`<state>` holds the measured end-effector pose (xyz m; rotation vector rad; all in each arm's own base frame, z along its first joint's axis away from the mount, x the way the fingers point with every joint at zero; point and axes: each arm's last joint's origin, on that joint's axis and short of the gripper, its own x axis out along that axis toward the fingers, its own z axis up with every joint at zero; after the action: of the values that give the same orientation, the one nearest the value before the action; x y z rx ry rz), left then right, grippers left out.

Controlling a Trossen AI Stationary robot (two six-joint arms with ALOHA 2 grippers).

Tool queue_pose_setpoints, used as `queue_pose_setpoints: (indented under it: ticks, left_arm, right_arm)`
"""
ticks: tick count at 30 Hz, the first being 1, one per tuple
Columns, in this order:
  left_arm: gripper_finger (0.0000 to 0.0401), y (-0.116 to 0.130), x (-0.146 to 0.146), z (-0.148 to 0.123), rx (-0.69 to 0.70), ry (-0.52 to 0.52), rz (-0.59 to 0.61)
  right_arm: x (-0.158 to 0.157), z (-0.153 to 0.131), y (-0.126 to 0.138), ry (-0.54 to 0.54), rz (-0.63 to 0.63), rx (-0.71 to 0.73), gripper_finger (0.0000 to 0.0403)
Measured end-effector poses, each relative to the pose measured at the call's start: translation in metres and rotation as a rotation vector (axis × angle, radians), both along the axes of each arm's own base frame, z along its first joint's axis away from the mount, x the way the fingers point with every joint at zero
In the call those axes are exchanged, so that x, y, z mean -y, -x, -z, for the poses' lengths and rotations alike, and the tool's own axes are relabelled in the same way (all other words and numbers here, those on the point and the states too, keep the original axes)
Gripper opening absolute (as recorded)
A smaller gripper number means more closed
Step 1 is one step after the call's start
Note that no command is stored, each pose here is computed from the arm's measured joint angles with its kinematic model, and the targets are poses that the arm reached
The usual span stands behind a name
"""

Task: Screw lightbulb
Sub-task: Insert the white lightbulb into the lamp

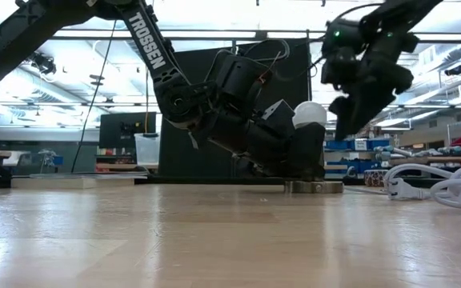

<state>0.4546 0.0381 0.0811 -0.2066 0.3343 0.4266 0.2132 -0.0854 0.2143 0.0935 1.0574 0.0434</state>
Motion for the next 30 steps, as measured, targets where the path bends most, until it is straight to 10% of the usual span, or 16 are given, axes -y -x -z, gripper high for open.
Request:
queue_pose_setpoints:
  ticks: [19,30]
  left_arm:
    - [0.0178,-0.001,0.003,0.0,-0.004,-0.017,0.032]
    - [0.0178,-0.001,0.003,-0.001,-0.006,-0.021,0.031]
  right_arm:
    - [0.007,-0.024,-0.091,0.088,-0.37,-0.242,0.0336]
    - [0.001,-0.023,-0.089,0.053,-0.363,-0.323,0.0326]
